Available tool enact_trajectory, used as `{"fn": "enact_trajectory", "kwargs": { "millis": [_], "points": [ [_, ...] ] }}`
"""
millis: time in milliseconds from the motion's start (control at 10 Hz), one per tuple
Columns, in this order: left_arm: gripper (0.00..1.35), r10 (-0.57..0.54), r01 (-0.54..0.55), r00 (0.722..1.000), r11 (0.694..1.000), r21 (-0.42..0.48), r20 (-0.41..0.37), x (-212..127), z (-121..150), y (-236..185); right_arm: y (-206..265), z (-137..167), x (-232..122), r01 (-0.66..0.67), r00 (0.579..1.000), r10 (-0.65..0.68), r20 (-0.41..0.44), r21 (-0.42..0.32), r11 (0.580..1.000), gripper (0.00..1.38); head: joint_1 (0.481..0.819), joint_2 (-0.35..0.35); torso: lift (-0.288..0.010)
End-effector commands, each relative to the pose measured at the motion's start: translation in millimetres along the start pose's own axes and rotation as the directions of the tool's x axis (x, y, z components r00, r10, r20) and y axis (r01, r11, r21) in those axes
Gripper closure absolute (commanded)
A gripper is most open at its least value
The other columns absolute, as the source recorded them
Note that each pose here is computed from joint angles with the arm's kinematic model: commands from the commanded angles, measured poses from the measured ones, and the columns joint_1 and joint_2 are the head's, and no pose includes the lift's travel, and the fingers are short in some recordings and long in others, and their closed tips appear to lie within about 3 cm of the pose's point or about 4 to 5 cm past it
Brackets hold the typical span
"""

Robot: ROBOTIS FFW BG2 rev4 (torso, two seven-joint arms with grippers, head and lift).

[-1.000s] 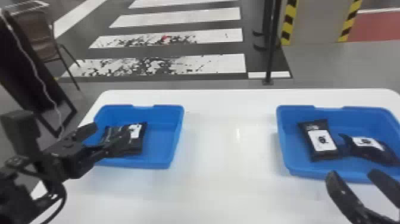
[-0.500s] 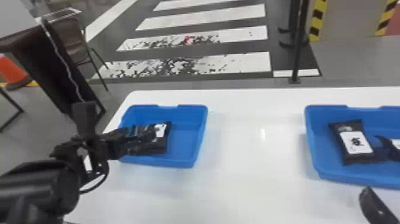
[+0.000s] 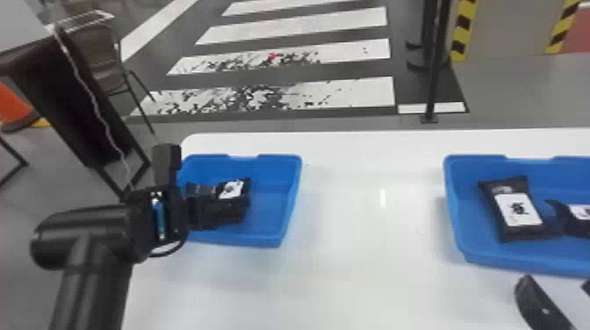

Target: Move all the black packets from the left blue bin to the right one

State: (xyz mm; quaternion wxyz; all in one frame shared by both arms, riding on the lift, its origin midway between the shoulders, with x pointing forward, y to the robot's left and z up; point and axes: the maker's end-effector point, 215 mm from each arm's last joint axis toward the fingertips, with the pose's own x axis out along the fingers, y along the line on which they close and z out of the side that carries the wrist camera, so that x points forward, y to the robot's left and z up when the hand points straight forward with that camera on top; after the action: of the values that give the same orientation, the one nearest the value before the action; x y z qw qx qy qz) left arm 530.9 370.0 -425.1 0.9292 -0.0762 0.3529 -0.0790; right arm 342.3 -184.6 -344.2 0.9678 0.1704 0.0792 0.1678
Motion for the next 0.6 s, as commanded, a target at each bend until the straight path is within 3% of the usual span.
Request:
{"fn": "enact_trajectory", "kwargs": {
  "millis": [0,100,200,300,400,500],
  "points": [
    [0.15,-0.016,0.016,0.999,1.0,-0.007,-0.043,11,-8,-8,0,-3,0,0.0,1.0,0.0,-0.005,0.009,1.0,0.15,0.695,0.235,-0.185],
    [0.19,-0.013,0.012,0.998,1.0,-0.017,-0.069,16,-15,-6,0,-2,1,-0.001,1.0,0.001,-0.001,0.012,1.0,0.15,0.695,0.229,-0.185],
    [0.33,-0.032,0.028,0.996,0.999,-0.04,-0.086,21,-22,-10,0,-3,1,-0.003,1.0,0.003,-0.003,0.02,1.0,0.15,0.695,0.224,-0.185],
    [0.74,-0.009,0.005,0.992,0.999,-0.033,-0.123,20,-28,-5,-1,-6,1,-0.003,1.0,0.003,-0.005,0.037,0.999,0.15,0.695,0.221,-0.185],
    [0.82,0.0,-0.001,0.99,1.0,-0.011,-0.143,21,-30,-4,1,-7,1,-0.006,1.0,0.007,-0.005,0.038,0.999,0.15,0.695,0.222,-0.185],
    [1.0,-0.005,0.004,0.991,1.0,-0.005,-0.135,22,-29,-3,0,-8,2,-0.007,1.0,0.007,-0.006,0.041,0.999,0.15,0.695,0.224,-0.185]
  ]
}}
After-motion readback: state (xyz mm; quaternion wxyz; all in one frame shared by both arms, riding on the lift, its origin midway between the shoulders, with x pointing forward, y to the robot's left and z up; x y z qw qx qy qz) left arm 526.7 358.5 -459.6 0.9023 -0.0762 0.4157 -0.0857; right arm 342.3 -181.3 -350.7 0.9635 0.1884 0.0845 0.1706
